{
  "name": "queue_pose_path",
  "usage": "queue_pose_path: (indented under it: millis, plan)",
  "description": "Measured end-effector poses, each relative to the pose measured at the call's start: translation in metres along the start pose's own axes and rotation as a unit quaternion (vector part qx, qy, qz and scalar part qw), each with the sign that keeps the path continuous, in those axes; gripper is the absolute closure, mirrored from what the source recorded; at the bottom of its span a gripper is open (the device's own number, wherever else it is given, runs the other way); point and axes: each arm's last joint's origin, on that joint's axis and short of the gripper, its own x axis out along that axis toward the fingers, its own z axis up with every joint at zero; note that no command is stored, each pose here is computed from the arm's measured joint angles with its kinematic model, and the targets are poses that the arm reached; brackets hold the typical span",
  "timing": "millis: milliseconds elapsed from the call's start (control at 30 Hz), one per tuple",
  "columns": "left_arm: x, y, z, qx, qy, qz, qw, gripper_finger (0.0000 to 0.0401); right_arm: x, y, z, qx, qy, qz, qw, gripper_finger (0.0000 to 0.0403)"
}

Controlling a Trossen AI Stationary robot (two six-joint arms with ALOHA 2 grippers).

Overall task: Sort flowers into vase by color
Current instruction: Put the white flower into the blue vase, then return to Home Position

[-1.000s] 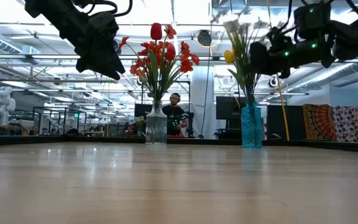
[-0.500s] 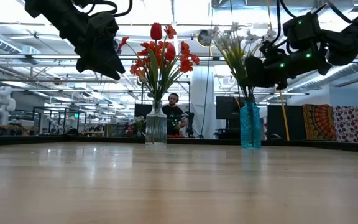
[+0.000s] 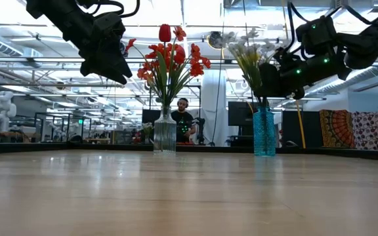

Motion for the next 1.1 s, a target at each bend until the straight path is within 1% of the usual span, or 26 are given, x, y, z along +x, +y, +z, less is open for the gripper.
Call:
queue_pose_path:
  millis: [267, 433, 633, 700, 800, 867, 933, 1000, 1100]
  plan:
    - [0.000, 0.000, 0.000, 0.000, 0.001, 0.000, 1.000, 0.0230, -0.007, 0.006, 0.001, -0.005, 0.010, 0.026, 1.000, 0.0322]
    - [0.000, 0.000, 0.000, 0.001, 0.002, 0.001, 1.000, 0.0230, -0.021, 0.006, 0.008, -0.009, 0.016, 0.034, 0.999, 0.0294]
    - [0.000, 0.000, 0.000, 0.001, 0.002, 0.001, 1.000, 0.0230, -0.040, 0.002, 0.020, -0.005, 0.001, 0.040, 0.999, 0.0272]
    - [0.000, 0.000, 0.000, 0.002, 0.001, 0.001, 1.000, 0.0230, -0.046, 0.000, 0.022, 0.001, 0.004, 0.040, 0.999, 0.0269]
    - [0.000, 0.000, 0.000, 0.030, 0.002, 0.001, 1.000, 0.0230, -0.054, -0.002, 0.023, 0.024, 0.014, 0.048, 0.998, 0.0268]
    - [0.000, 0.000, 0.000, 0.048, 0.002, 0.000, 0.999, 0.0230, -0.060, -0.002, 0.023, 0.025, 0.023, 0.070, 0.997, 0.0269]
    - [0.000, 0.000, 0.000, 0.051, 0.001, 0.000, 0.999, 0.0230, -0.065, 0.000, 0.022, 0.022, 0.040, 0.106, 0.993, 0.0274]
    - [0.000, 0.000, 0.000, 0.052, 0.000, 0.000, 0.999, 0.0230, -0.070, 0.002, 0.020, 0.026, 0.052, 0.131, 0.990, 0.0287]
    - [0.000, 0.000, 0.000, 0.050, 0.001, -0.001, 0.999, 0.0230, -0.075, 0.007, 0.020, 0.028, 0.056, 0.151, 0.987, 0.0325]
